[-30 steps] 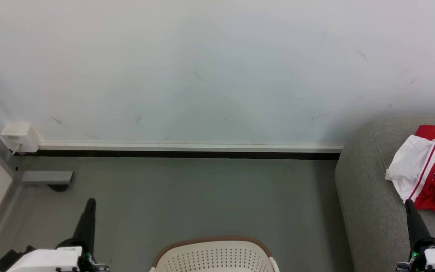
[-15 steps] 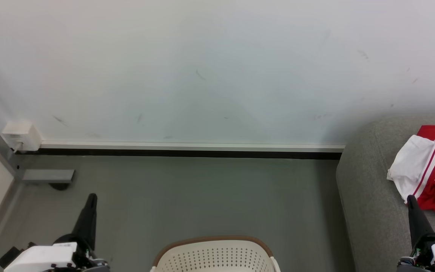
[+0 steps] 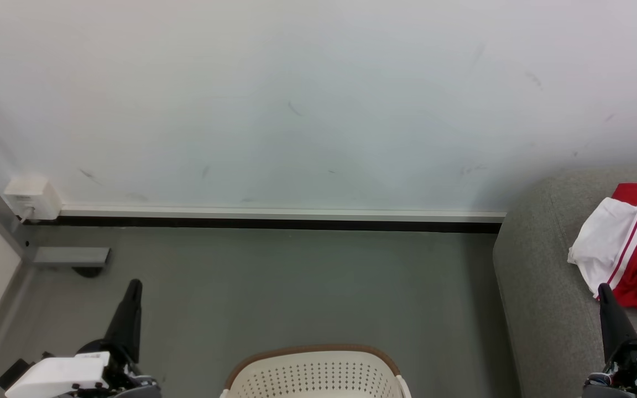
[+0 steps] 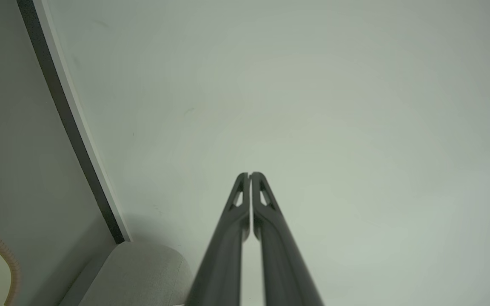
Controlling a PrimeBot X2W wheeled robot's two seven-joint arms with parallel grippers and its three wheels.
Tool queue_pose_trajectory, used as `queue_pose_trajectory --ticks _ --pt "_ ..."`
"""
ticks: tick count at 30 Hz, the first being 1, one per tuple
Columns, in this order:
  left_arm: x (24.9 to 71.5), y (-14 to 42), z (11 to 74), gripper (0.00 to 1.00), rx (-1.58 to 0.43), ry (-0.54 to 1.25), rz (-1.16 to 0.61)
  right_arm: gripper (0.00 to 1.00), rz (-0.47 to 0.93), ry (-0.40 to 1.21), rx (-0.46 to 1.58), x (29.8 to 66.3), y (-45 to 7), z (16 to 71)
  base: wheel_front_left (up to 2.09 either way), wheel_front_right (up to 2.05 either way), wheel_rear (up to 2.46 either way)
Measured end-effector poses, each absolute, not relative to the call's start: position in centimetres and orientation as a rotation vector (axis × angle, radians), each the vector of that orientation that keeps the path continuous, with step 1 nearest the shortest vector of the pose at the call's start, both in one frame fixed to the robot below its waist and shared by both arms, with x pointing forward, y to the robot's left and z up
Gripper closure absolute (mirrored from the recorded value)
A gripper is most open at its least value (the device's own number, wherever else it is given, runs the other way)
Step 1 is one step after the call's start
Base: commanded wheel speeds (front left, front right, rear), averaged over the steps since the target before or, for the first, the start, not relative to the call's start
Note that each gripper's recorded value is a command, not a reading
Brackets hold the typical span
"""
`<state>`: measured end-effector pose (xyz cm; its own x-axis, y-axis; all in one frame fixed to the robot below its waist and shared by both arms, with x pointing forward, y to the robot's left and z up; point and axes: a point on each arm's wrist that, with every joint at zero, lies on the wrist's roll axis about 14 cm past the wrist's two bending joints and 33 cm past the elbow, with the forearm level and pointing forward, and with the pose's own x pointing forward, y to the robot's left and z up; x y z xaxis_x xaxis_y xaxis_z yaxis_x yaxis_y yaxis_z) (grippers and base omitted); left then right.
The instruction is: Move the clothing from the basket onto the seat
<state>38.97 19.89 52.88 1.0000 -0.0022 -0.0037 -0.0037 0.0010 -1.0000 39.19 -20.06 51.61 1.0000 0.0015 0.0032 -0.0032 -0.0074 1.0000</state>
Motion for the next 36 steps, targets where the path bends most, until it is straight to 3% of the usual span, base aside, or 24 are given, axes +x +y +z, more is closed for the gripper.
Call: queue_pose_trajectory --ticks 36 --pt "38.99 19.9 52.9 1.0 -1.57 0.004 0.001 1.0 0.005 -0.001 1.575 39.15 -20.06 52.14 0.0 0.0 0.0"
